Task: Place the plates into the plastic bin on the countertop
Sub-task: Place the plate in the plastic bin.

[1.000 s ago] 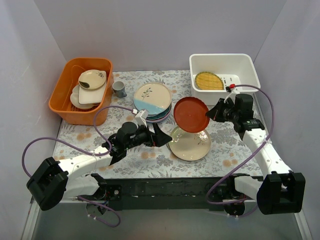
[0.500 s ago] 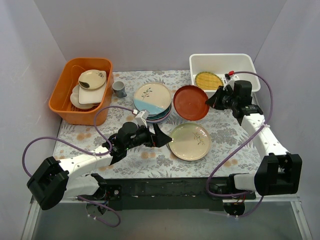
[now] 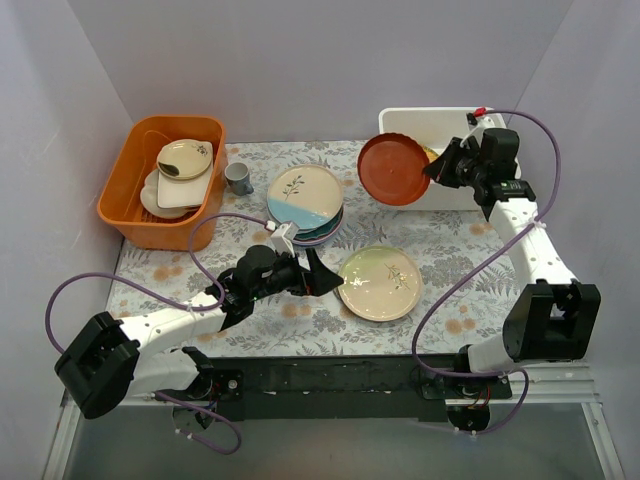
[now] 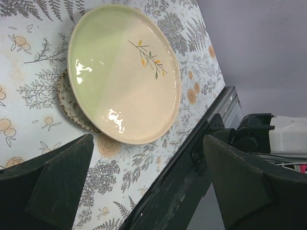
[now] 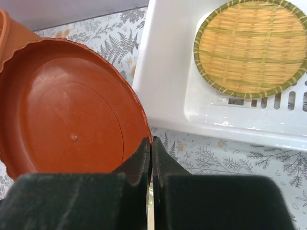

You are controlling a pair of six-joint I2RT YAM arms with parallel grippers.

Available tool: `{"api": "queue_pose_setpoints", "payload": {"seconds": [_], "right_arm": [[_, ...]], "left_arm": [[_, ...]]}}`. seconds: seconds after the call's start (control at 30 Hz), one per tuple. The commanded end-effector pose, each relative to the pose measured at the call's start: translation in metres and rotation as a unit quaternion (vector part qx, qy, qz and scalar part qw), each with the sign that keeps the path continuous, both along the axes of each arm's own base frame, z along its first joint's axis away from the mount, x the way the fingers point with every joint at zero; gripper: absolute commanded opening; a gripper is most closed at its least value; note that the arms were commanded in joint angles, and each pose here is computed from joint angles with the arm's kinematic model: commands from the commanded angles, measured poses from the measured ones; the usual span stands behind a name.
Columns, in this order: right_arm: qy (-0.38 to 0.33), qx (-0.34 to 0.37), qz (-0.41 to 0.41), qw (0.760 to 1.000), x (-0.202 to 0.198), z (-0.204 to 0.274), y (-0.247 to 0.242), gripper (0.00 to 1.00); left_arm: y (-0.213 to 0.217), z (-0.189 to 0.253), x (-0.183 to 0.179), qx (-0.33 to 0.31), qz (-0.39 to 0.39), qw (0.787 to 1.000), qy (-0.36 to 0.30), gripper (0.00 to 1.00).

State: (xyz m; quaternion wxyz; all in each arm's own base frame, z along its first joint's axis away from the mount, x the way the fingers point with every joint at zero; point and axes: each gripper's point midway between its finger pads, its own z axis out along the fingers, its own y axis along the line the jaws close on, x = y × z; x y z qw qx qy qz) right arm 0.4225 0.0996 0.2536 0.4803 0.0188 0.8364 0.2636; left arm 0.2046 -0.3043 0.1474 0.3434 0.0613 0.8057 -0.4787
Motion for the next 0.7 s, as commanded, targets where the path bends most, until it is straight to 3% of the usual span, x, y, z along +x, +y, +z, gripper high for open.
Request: {"api": "queue_pose_setpoints", "payload": {"seconds": [0.0, 0.67], "right_arm": [[-0.023, 0.008, -0.015, 1.0, 0.02, 0.018, -0.012, 0.01], [-0.02, 0.028, -0.093, 0.995, 0.086, 0.018, -0.075, 0.01]], "left_arm": [[-0.001, 0.0, -0.001, -0.001, -0.005, 1.0, -0.006, 0.98], [0.002, -0.011, -0.002, 0.009, 0.0, 1.0, 0.002, 0.98]]}}
